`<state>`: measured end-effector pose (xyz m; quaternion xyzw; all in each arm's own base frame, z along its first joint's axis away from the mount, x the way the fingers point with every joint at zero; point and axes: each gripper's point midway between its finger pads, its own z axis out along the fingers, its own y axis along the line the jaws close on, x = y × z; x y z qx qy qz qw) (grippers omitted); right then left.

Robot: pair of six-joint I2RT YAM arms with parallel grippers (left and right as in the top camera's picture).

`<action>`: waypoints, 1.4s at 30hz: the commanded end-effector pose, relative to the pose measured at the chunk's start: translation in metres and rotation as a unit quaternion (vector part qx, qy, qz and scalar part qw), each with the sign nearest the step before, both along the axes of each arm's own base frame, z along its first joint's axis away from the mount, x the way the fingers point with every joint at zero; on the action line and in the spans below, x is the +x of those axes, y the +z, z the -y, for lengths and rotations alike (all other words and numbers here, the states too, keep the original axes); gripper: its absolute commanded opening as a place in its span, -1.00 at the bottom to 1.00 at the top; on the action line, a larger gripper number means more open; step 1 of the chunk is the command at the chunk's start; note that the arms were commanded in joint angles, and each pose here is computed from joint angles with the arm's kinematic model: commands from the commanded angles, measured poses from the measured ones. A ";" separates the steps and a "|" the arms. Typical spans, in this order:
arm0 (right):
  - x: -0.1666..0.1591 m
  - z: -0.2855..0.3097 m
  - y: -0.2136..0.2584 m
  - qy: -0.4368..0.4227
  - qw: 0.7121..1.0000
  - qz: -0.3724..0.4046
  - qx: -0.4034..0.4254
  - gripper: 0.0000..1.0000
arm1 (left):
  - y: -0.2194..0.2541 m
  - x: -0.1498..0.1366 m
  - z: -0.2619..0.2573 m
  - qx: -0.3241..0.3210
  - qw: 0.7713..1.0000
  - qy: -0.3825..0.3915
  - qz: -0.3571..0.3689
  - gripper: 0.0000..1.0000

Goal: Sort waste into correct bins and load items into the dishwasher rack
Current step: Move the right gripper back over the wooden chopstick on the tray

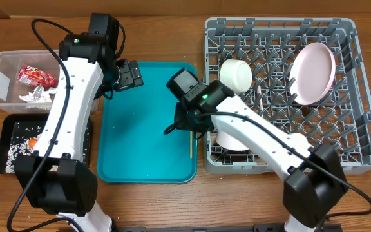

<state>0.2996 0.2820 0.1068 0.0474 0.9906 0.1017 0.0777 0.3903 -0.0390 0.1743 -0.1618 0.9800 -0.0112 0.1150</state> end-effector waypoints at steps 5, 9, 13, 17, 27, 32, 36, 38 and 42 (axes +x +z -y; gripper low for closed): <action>-0.006 -0.014 -0.027 0.009 0.998 0.026 -0.055 -0.25 | 0.003 0.005 0.002 0.007 1.000 -0.011 0.007 1.00; -0.003 -0.011 -0.038 0.010 0.996 0.036 -0.083 -0.26 | 0.003 0.005 0.002 0.008 1.000 -0.012 0.007 0.99; -0.002 -0.013 -0.056 0.011 0.995 0.028 -0.093 -0.26 | 0.003 0.005 0.002 0.008 1.000 -0.011 0.007 1.00; 0.003 -0.010 -0.067 0.009 0.993 0.033 -0.111 -0.27 | 0.003 0.005 0.002 0.007 1.000 -0.012 0.007 1.00; 0.011 -0.002 -0.078 0.003 0.989 0.048 -0.143 -0.27 | 0.003 0.005 0.002 0.008 1.000 -0.012 0.007 1.00; 0.014 -0.005 -0.078 0.002 0.989 0.054 -0.136 -0.27 | 0.003 0.005 0.002 0.007 1.000 -0.012 0.007 0.99; 0.015 -0.003 -0.078 0.001 0.989 0.058 -0.139 -0.27 | 0.003 0.005 0.002 0.007 1.000 -0.011 0.007 1.00; 0.015 -0.001 -0.080 0.000 0.988 0.060 -0.144 -0.27 | 0.003 0.005 0.002 0.008 1.000 -0.012 0.007 1.00; 0.015 0.000 -0.088 0.000 0.988 0.063 -0.142 -0.25 | 0.003 0.005 0.002 0.007 1.000 -0.012 0.007 1.00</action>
